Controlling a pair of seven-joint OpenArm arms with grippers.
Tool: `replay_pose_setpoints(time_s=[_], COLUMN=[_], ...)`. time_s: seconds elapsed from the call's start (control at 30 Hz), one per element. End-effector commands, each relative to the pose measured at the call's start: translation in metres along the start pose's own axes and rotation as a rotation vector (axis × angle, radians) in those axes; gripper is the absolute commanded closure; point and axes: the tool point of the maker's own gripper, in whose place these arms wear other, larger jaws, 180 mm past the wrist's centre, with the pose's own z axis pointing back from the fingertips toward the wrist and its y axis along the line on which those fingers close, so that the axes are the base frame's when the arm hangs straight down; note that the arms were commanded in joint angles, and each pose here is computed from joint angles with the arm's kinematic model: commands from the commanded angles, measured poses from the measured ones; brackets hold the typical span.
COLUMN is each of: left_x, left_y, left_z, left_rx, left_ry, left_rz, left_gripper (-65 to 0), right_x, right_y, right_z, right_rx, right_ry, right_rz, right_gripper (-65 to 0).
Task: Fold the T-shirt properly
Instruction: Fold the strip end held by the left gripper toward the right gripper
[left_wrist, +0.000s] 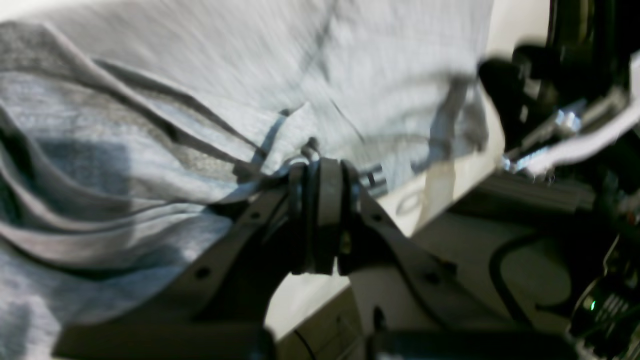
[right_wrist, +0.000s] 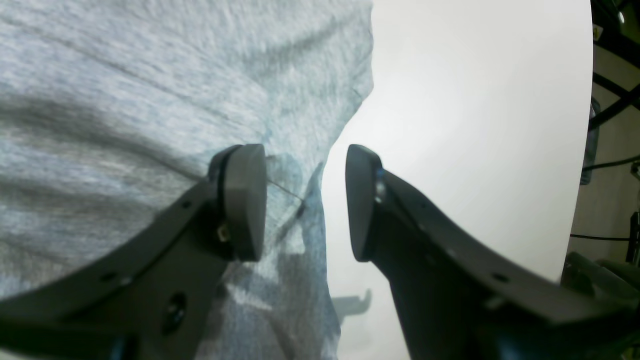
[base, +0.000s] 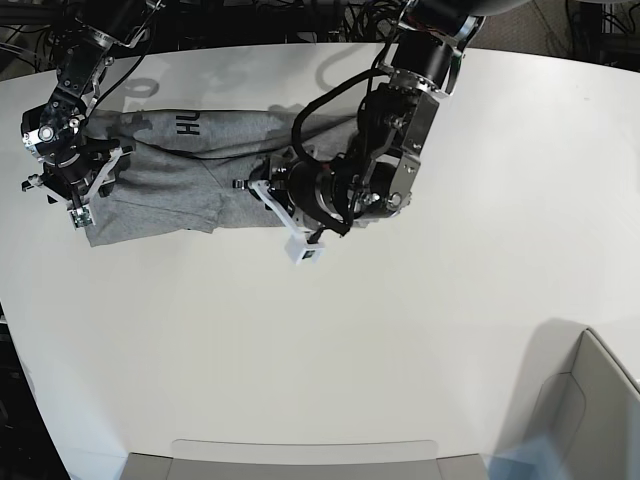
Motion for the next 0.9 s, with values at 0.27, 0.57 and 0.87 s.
replay_pose_setpoints(time_s=[0.27,0.57,0.87], left_x=[0.002,-0.001,0.058], left_y=[-0.005,-0.004,-0.051], left_z=[-0.002,-0.005,0.074], left_rx=[-0.019,-0.021,-0.131], left_ry=[0.020,0.034,-0.349], left_rz=[-0.002,0.000,-0.108], left_gripper=[-15.5,-15.7,-15.5], right_x=[0.014,0.014,0.015], right_y=[-0.008,-0.008,-0.009], right_z=[0.004,0.004,0.004], right_rx=[-0.015,-0.015,-0.017], right_ry=[-0.044,-0.044,-0.048], right_rz=[0.014,0.014,0.014], right_gripper=[-26.0,-26.0,-26.0])
